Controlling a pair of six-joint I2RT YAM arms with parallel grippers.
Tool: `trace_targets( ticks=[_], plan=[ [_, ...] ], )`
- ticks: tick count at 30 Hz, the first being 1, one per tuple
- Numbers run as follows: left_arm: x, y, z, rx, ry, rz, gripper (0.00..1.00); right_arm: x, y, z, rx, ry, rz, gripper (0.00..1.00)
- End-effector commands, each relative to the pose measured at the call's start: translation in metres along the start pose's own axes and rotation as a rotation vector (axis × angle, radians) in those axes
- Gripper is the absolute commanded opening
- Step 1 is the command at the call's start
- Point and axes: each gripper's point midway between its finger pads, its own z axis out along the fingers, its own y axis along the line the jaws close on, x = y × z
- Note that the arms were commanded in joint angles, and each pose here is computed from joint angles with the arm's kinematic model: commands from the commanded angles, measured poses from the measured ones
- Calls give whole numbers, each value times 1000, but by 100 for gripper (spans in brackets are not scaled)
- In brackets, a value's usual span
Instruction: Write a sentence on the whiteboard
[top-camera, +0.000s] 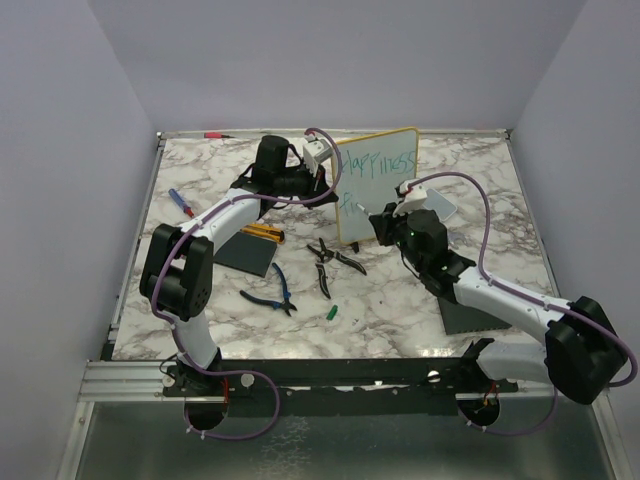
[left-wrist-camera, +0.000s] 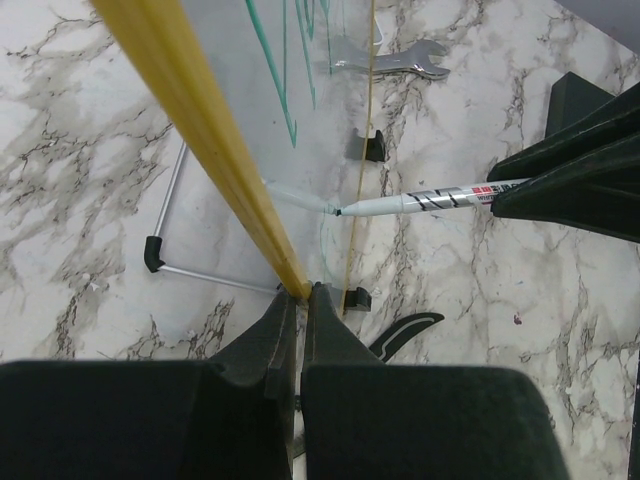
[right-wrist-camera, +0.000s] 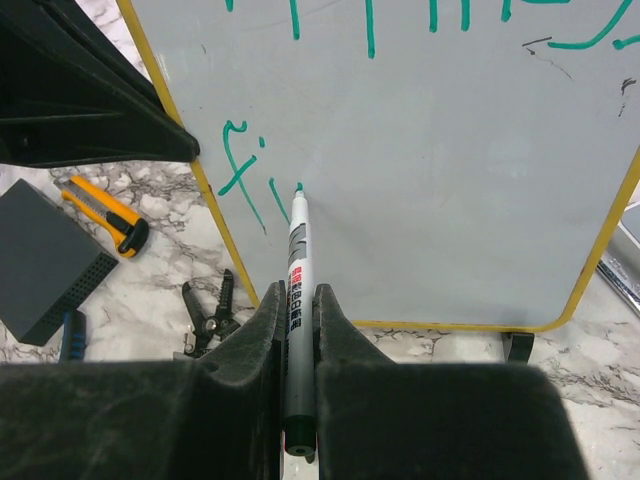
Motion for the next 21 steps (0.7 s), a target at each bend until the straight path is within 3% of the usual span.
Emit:
trace_targets(
  ticks=[1, 12, 21],
  plan=[
    [7, -3, -4, -8, 24, 27, 0, 5, -7, 3, 30, 4, -20, 1],
    [6, -4, -4, -8, 23, 30, 0, 38, -15, -6, 43, 78, -7, 1],
    [6, -4, -4, -8, 22, 30, 0, 9, -7, 1, 25, 7, -7, 0]
  ],
)
